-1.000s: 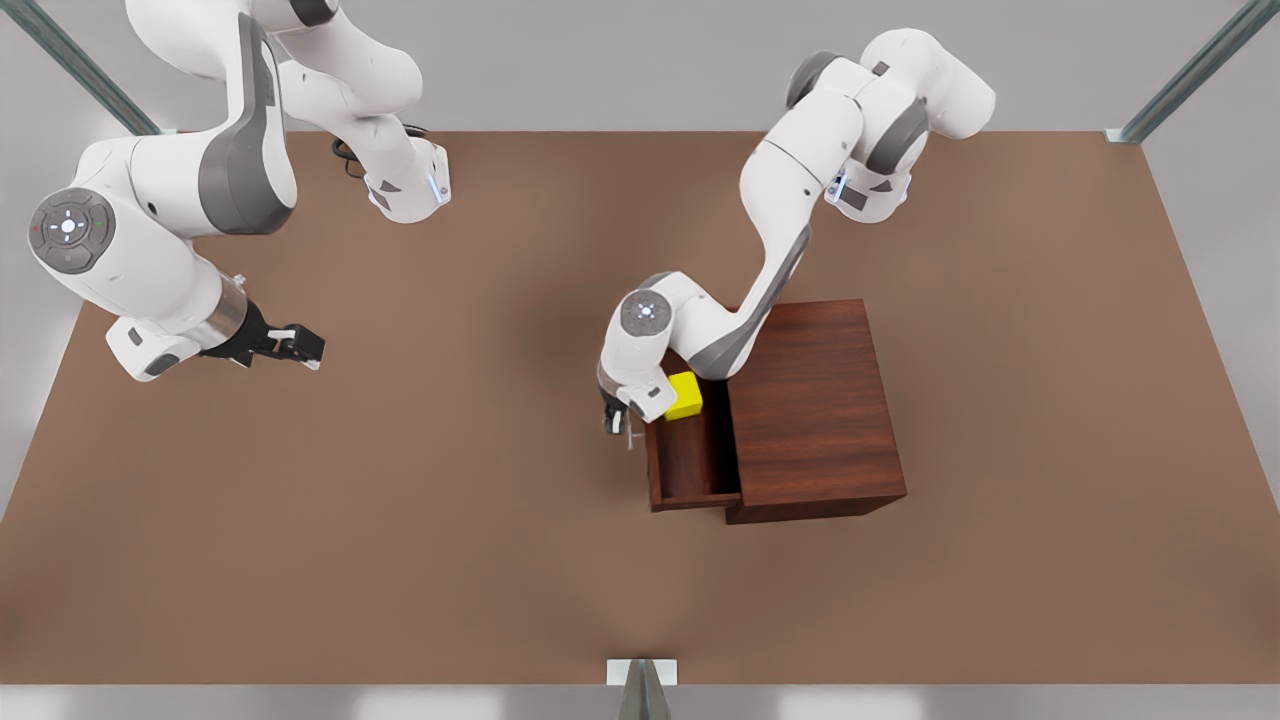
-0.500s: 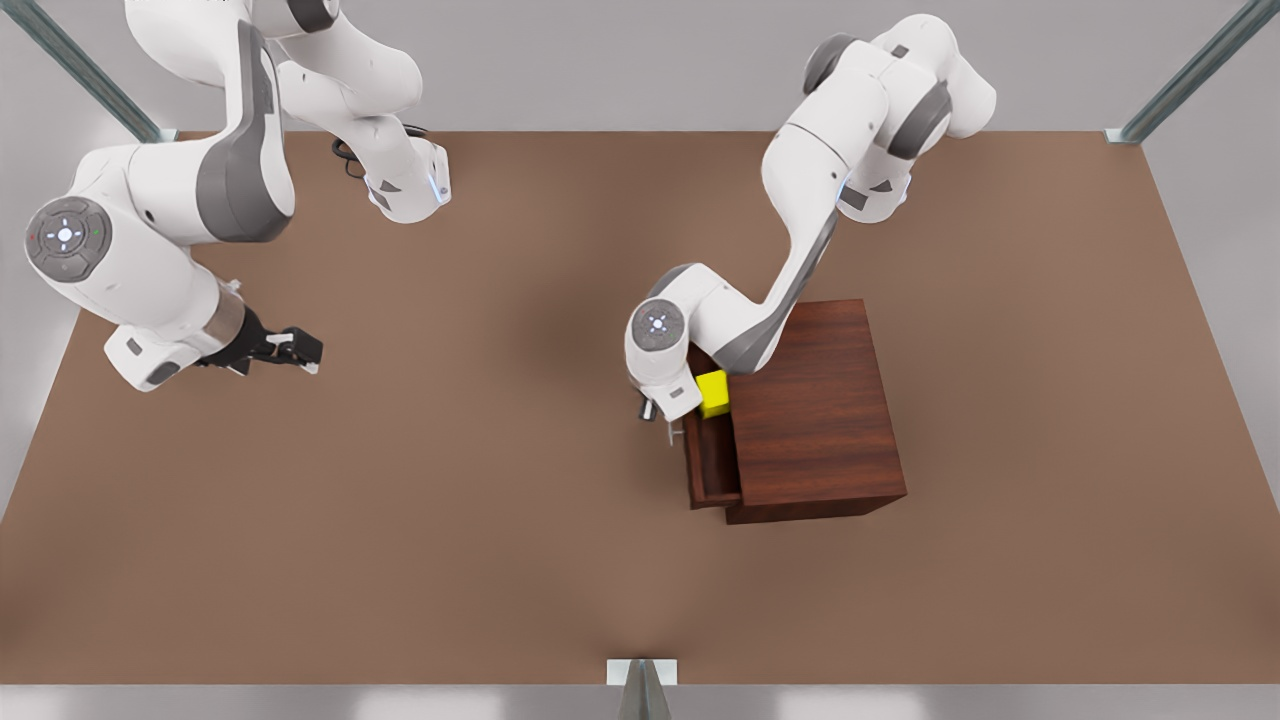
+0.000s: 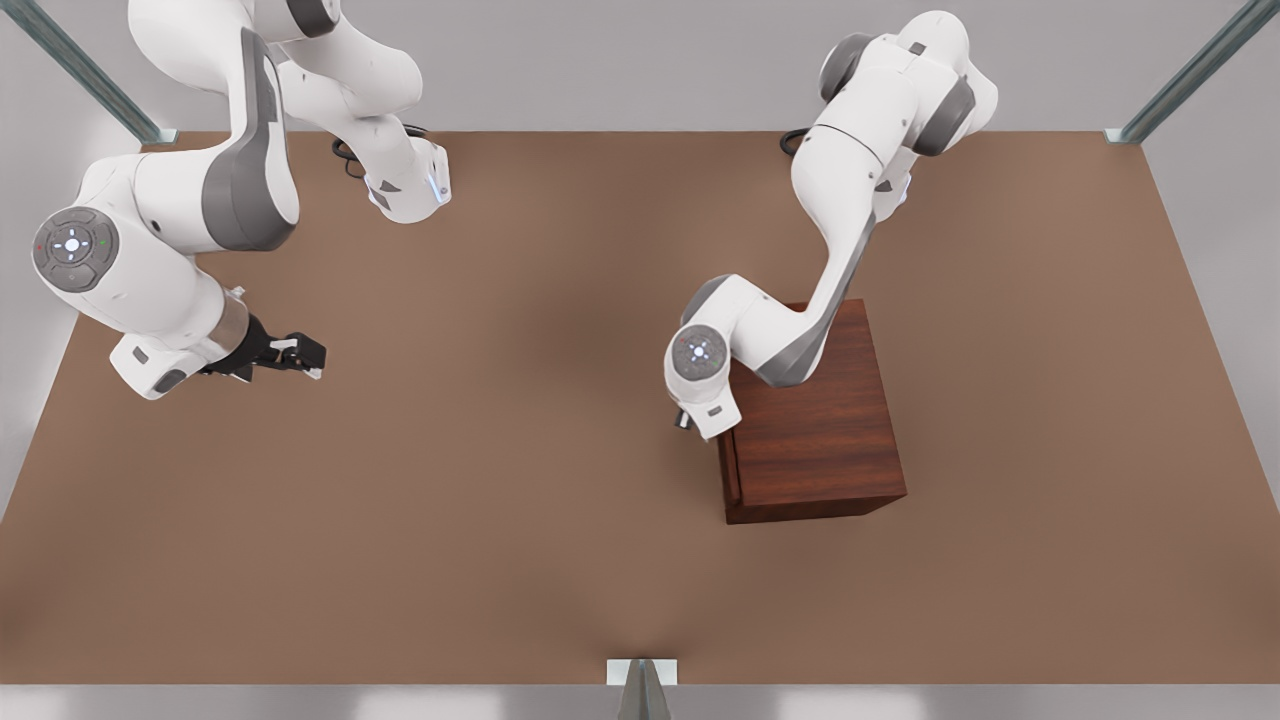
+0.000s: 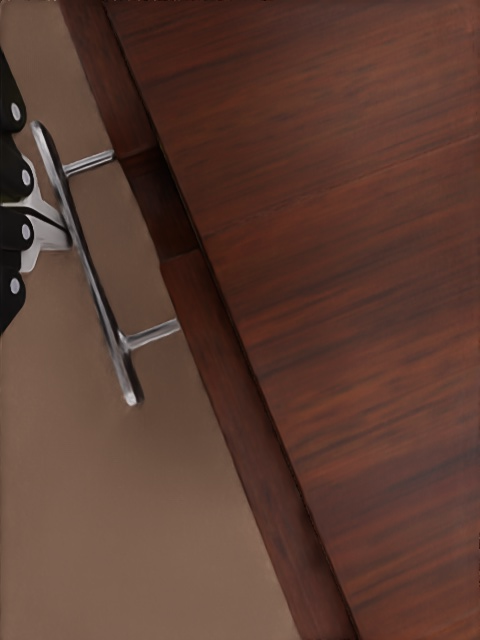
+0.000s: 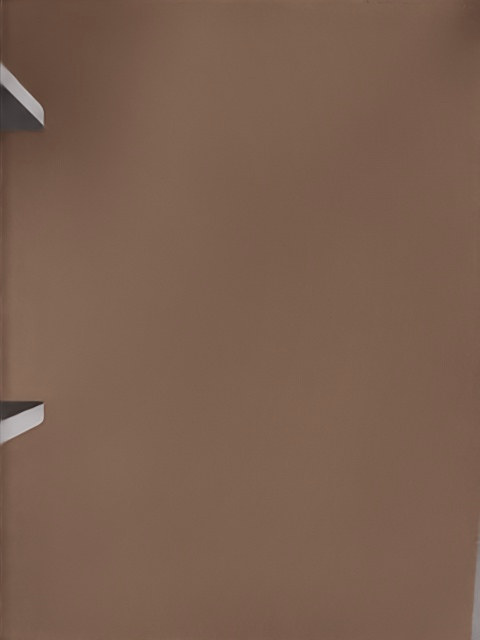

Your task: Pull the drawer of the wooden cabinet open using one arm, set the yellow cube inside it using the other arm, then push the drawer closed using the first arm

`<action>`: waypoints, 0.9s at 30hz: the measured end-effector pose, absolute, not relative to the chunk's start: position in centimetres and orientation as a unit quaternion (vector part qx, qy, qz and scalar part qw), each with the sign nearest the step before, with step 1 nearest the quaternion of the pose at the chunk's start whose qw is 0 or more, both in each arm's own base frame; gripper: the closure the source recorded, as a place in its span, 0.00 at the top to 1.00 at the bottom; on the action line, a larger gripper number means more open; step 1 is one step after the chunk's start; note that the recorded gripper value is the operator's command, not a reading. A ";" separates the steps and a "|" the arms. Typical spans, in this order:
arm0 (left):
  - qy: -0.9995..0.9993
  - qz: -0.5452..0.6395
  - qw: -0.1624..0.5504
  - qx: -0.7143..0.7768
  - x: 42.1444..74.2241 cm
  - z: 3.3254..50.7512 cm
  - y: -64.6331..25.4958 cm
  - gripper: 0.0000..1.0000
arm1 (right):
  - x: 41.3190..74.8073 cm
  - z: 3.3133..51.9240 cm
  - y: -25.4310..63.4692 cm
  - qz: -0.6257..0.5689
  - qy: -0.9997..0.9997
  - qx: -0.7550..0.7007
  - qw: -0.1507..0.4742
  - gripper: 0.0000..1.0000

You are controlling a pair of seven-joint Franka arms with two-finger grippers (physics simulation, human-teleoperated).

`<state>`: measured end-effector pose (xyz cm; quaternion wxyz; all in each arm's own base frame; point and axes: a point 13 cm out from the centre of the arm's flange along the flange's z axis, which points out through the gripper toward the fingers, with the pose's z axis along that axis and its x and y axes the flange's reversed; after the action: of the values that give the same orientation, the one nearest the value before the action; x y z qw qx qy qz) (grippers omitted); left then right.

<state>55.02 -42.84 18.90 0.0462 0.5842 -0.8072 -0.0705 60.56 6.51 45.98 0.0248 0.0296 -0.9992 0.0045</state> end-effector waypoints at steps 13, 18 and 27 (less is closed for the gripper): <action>-0.823 -0.047 0.062 0.563 56.7 20.4 -42.4 1.00 | 60.6 46.0 6.5 0.003 -0.999 0.035 0.024 1.00; -0.787 0.058 0.077 0.609 62.7 32.5 -38.2 1.00 | 60.6 46.0 6.5 0.002 -0.999 0.037 0.024 1.00; -0.857 0.028 0.008 0.515 62.5 49.3 -9.3 1.00 | 60.6 46.0 6.3 0.002 -0.999 0.038 0.025 1.00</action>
<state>62.45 -9.27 49.28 0.0081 0.5145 -0.8570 0.0277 60.60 6.31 46.00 0.0245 0.0378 -0.9990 0.0018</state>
